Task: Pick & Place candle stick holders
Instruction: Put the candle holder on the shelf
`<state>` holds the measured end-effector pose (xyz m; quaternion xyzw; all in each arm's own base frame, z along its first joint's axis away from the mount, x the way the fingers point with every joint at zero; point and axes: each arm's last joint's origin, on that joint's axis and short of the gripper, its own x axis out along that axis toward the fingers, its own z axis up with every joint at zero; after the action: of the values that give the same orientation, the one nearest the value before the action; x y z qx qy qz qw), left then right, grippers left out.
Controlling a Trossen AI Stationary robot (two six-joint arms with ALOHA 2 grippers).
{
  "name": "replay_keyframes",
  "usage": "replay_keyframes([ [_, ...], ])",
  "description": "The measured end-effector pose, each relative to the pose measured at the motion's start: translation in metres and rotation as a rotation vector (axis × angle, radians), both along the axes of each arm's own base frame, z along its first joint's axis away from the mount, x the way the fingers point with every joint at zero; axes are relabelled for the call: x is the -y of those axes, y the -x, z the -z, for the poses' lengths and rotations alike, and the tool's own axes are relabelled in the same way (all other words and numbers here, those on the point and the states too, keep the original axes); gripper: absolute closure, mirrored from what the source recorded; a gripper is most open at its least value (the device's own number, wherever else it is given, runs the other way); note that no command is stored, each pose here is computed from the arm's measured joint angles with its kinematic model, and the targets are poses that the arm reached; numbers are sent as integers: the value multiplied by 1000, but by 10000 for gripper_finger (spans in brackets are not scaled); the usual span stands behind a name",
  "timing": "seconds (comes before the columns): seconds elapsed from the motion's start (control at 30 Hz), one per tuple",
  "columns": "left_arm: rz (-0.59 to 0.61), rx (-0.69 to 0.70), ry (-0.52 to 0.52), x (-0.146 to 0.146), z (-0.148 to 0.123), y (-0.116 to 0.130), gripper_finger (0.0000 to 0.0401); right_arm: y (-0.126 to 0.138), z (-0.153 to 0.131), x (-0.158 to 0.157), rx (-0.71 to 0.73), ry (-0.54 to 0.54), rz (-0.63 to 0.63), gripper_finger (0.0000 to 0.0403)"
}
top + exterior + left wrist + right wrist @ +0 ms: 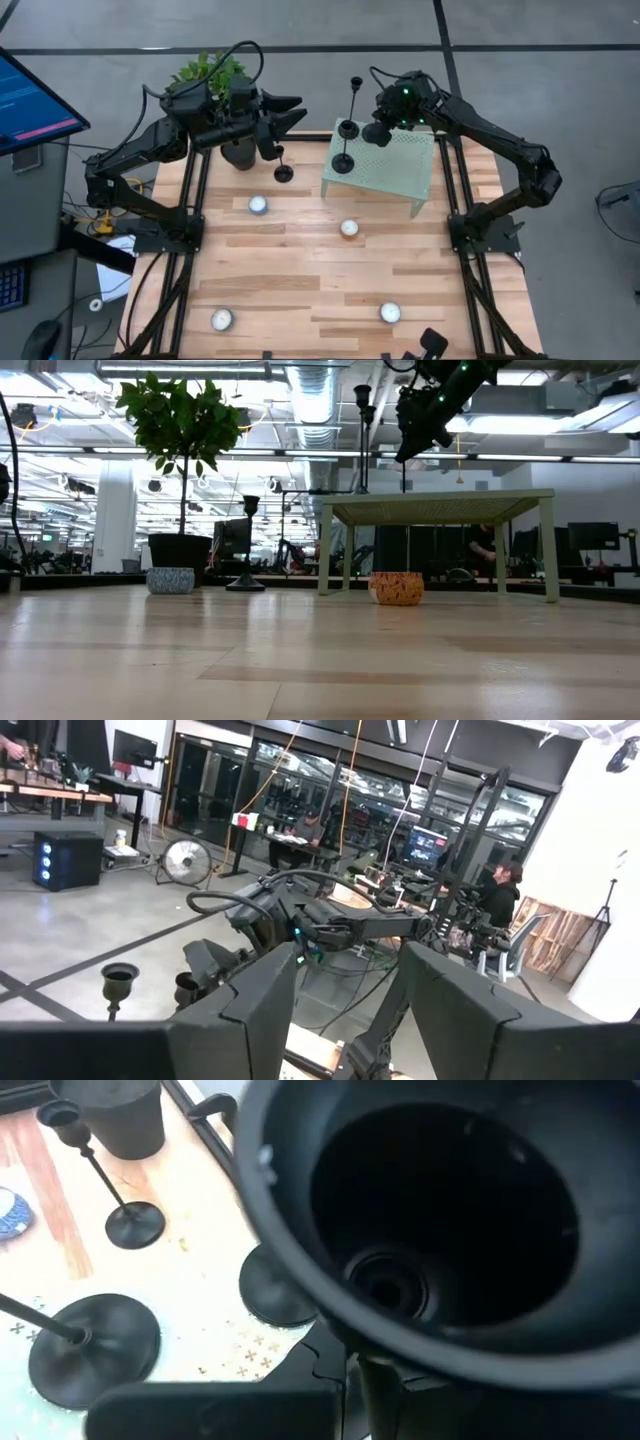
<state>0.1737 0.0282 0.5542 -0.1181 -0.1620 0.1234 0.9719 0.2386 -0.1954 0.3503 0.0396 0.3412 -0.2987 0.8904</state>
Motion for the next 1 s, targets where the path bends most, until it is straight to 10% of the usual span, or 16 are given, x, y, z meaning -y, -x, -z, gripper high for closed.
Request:
replay_keyframes([
  [1.0, 0, 15, -2, 0, -1, 0, 215, 1, 2, -1, 9, -51, -21, 344],
])
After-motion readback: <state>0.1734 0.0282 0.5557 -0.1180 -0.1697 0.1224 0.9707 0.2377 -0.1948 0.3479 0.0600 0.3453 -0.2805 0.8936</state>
